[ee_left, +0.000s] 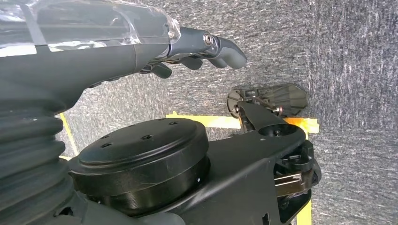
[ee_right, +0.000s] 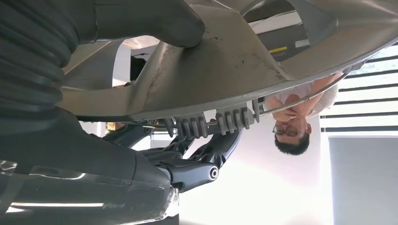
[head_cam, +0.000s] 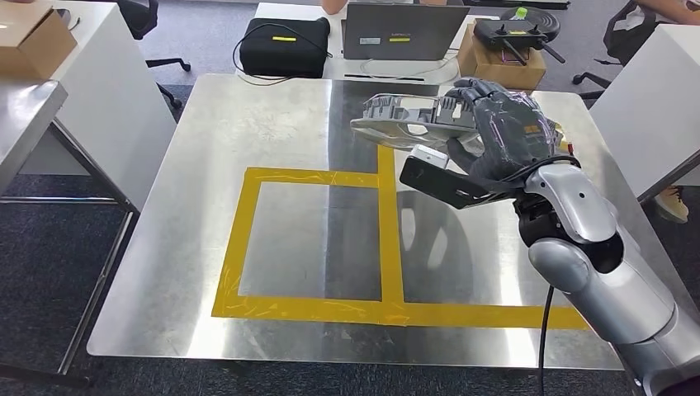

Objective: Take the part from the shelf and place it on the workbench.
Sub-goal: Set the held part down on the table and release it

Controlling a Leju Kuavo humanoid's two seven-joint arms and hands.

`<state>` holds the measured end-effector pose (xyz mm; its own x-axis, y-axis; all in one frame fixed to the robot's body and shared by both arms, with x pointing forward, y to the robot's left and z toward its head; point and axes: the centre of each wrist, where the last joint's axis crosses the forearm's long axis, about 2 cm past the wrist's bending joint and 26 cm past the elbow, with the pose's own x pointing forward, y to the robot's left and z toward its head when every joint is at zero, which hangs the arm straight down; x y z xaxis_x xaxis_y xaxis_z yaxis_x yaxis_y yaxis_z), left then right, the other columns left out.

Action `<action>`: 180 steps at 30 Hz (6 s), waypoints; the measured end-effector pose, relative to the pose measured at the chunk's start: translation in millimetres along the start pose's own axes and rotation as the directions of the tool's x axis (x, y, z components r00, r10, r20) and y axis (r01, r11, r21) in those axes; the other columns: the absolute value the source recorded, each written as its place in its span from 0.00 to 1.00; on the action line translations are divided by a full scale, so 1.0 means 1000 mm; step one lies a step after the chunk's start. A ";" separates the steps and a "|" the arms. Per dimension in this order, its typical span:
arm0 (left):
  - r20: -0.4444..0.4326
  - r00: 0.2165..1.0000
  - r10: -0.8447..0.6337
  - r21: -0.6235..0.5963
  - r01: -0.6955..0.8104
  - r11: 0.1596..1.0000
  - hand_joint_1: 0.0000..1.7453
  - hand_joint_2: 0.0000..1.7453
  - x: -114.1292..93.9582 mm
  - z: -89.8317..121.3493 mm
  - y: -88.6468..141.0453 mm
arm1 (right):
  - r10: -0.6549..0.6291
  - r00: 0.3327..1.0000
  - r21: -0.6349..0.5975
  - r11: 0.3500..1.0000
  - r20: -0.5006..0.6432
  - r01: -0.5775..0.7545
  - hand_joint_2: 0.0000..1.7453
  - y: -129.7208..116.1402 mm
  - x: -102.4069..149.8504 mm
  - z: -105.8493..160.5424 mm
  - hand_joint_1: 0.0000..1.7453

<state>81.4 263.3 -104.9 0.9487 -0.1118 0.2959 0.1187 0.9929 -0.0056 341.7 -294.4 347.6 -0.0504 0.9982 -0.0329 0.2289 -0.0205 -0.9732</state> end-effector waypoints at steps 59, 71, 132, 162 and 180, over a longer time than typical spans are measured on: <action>-0.015 0.997 -0.073 -0.033 0.073 0.997 0.00 1.00 0.005 0.000 -0.010 | 0.104 0.851 0.246 0.969 -0.515 0.030 1.00 -0.015 -0.134 -0.057 1.00; -0.005 0.998 -0.067 -0.032 0.067 0.997 0.00 1.00 0.004 0.000 -0.009 | -0.037 0.917 0.195 0.973 -0.398 0.124 1.00 -0.020 -0.095 -0.071 1.00; 0.019 0.996 -0.083 -0.034 0.084 0.996 0.00 1.00 0.003 0.000 -0.007 | -0.070 0.985 0.200 0.975 -0.160 0.101 1.00 -0.014 -0.018 -0.083 1.00; 0.001 0.994 -0.110 -0.035 0.110 0.993 0.00 1.00 0.003 0.000 -0.007 | 0.128 0.891 0.198 0.979 -0.437 -0.043 1.00 -0.005 -0.082 -0.073 0.50; -0.003 0.994 -0.113 -0.037 0.113 0.993 0.00 0.00 0.003 0.000 -0.008 | 0.100 0.890 0.179 0.984 -0.444 -0.021 1.00 -0.009 -0.085 -0.074 0.00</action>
<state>83.8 255.2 -104.0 0.9301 -0.2232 0.2916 0.2355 0.9718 -0.0073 415.7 -374.9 376.2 0.4098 0.9118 -0.0257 0.0517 -0.0513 -0.9973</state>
